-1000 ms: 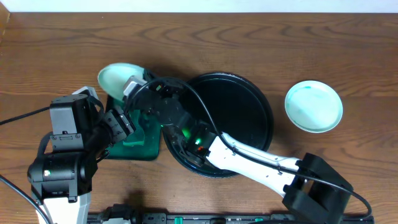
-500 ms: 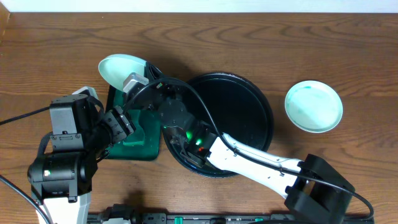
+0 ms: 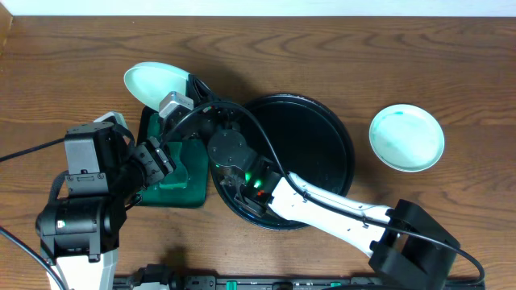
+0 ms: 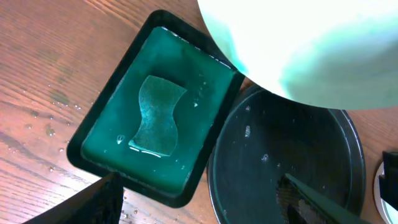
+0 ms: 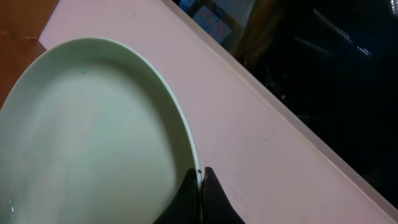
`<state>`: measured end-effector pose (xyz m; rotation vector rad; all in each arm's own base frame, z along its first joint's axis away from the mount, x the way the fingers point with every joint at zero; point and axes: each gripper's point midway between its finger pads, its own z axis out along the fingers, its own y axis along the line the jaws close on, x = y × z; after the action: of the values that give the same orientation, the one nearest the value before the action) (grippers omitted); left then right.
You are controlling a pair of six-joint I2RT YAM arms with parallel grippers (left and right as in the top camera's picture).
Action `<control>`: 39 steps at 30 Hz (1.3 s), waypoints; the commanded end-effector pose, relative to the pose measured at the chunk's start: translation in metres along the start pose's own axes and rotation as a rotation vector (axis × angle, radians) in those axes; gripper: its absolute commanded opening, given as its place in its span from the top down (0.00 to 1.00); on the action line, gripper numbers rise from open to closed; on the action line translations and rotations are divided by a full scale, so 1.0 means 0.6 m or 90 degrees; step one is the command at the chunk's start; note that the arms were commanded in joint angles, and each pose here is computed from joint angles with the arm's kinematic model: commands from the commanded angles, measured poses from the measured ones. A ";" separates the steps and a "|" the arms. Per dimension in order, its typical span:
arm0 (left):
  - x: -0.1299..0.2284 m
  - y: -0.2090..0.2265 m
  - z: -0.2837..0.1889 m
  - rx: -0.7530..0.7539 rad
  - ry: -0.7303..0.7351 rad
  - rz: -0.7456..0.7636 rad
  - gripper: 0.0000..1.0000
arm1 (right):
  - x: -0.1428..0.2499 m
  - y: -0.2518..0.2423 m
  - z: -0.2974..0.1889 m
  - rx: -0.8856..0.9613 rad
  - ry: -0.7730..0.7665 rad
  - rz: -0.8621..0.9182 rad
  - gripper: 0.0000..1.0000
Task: Clean dirty plates on tray and stack at the side
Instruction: 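Lift the white plate with the right gripper and tilt it over the basin, then carry the white plate right and place it on the plate stack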
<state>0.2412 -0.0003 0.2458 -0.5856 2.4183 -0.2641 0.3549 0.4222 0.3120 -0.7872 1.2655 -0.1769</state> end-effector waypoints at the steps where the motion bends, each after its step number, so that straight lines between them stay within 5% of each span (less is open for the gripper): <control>1: -0.008 -0.006 -0.008 0.009 -0.009 0.001 0.21 | -0.031 -0.031 -0.005 0.024 -0.022 0.004 0.99; 13: -0.008 -0.006 -0.008 0.009 -0.009 0.001 0.20 | -0.014 -0.043 0.004 0.030 -0.008 0.034 0.99; 20: -0.008 -0.006 -0.008 0.009 -0.009 0.001 0.20 | 0.152 -0.044 0.036 0.003 0.178 0.411 0.99; 25: -0.008 -0.006 -0.008 0.009 -0.009 0.001 0.21 | 0.168 0.006 0.025 -0.273 0.238 0.624 0.99; 31: -0.008 -0.006 -0.008 0.009 -0.009 0.001 0.21 | 0.171 -0.125 0.000 -0.352 0.221 0.719 0.99; 39: -0.008 -0.006 -0.008 0.009 -0.009 0.001 0.21 | 0.385 -0.351 -0.135 -0.053 0.469 0.790 0.99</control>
<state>0.2413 -0.0002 0.2457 -0.5863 2.4189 -0.2638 0.4214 0.1639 0.2538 -0.0335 2.2151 0.7233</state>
